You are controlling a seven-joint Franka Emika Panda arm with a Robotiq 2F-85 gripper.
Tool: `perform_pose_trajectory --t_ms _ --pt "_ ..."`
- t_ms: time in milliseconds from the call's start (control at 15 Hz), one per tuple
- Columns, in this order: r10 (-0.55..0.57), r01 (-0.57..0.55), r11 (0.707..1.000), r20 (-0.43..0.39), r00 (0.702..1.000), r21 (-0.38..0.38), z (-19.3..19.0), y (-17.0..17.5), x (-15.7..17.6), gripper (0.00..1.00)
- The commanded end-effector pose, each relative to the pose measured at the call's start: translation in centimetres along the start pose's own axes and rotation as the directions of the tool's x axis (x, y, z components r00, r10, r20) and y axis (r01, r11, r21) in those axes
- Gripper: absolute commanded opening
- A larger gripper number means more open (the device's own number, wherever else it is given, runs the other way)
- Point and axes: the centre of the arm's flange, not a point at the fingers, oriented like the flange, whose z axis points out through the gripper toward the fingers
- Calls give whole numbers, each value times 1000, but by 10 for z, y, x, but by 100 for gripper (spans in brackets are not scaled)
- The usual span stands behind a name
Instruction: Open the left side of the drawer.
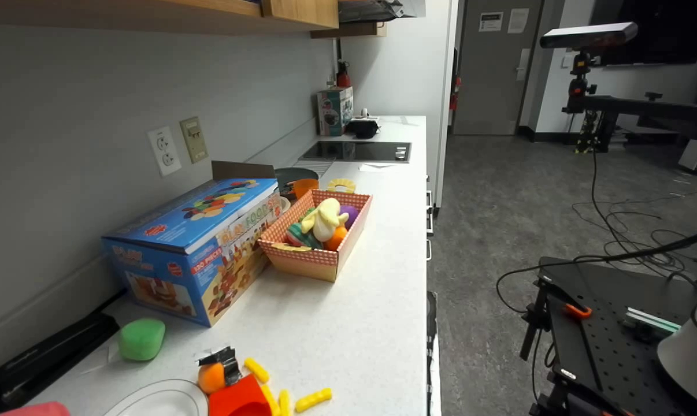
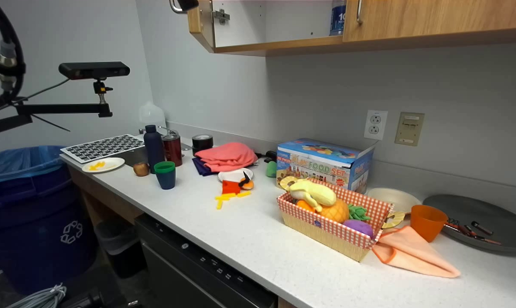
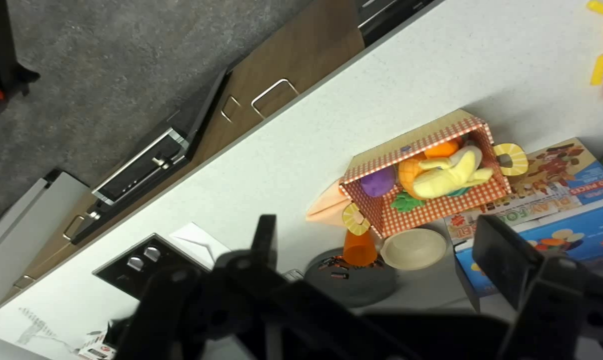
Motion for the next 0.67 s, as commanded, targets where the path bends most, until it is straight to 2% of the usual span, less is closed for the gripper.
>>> perform_pose_trajectory --t_ms 0,267,333,600 --pt "-57 64 994 -78 995 93 6 0 5 100" --pt "-58 88 986 -200 978 141 10 -3 14 100" --pt "-54 69 993 -155 987 94 5 -6 17 100" --pt "-50 70 992 -180 982 107 9 -8 18 100"
